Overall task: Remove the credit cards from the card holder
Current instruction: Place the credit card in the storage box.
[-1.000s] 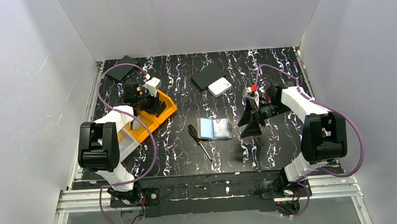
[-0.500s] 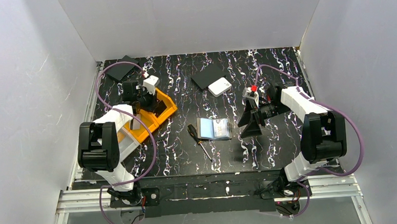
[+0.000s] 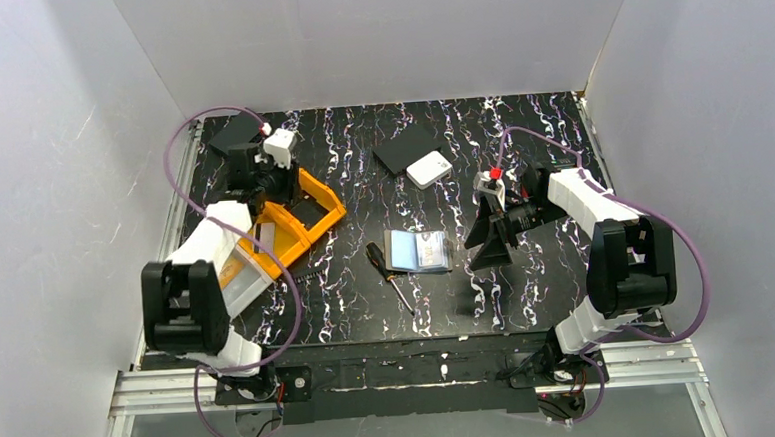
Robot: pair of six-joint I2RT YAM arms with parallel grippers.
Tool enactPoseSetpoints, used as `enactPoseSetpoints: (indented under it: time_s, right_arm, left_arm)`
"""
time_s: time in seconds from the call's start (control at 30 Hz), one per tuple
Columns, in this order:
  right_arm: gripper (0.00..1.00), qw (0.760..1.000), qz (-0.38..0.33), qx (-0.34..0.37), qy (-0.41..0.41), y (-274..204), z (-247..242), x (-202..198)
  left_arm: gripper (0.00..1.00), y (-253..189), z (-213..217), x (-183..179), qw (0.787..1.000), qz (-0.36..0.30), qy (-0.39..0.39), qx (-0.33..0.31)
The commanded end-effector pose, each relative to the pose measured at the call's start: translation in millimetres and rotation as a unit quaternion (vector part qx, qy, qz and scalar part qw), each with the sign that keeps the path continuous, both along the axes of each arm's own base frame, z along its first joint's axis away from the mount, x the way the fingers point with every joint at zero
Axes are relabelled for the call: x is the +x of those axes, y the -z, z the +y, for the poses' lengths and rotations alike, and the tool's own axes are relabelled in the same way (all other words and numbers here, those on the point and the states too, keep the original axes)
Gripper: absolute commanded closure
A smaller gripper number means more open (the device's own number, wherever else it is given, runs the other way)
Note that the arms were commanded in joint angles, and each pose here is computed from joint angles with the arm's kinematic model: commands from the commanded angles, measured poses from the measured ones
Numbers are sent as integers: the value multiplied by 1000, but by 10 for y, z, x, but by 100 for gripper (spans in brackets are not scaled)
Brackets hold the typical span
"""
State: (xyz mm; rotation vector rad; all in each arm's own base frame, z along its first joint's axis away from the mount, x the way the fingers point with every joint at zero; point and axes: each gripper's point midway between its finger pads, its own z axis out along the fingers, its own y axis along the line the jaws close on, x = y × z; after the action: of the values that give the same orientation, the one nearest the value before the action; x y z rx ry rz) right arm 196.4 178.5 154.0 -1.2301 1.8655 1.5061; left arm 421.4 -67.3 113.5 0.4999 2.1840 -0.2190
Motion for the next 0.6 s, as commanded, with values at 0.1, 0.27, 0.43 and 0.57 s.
enactPoseSetpoints:
  time_s: [0.1,0.27,0.43,0.57]
  right_arm:
    - [7,998,-52,-17,-14,-41,-62,42]
    - [2,994,-106,-37,7,-25,-141,135]
    - [0,988,-133,-61,54,25,-204,294]
    - [0,987,-127,-70,73,73,-236,342]
  left_arm:
    - [27,-1123,-284,-562,979,-85,-34,-183]
    - [2,-1219,-525,-1137,946,-36,-36,-319]
    - [1,-1095,-798,-1624,904,70,-19,-420]
    - [1,-1022,-963,-1914,892,96,-13,-442]
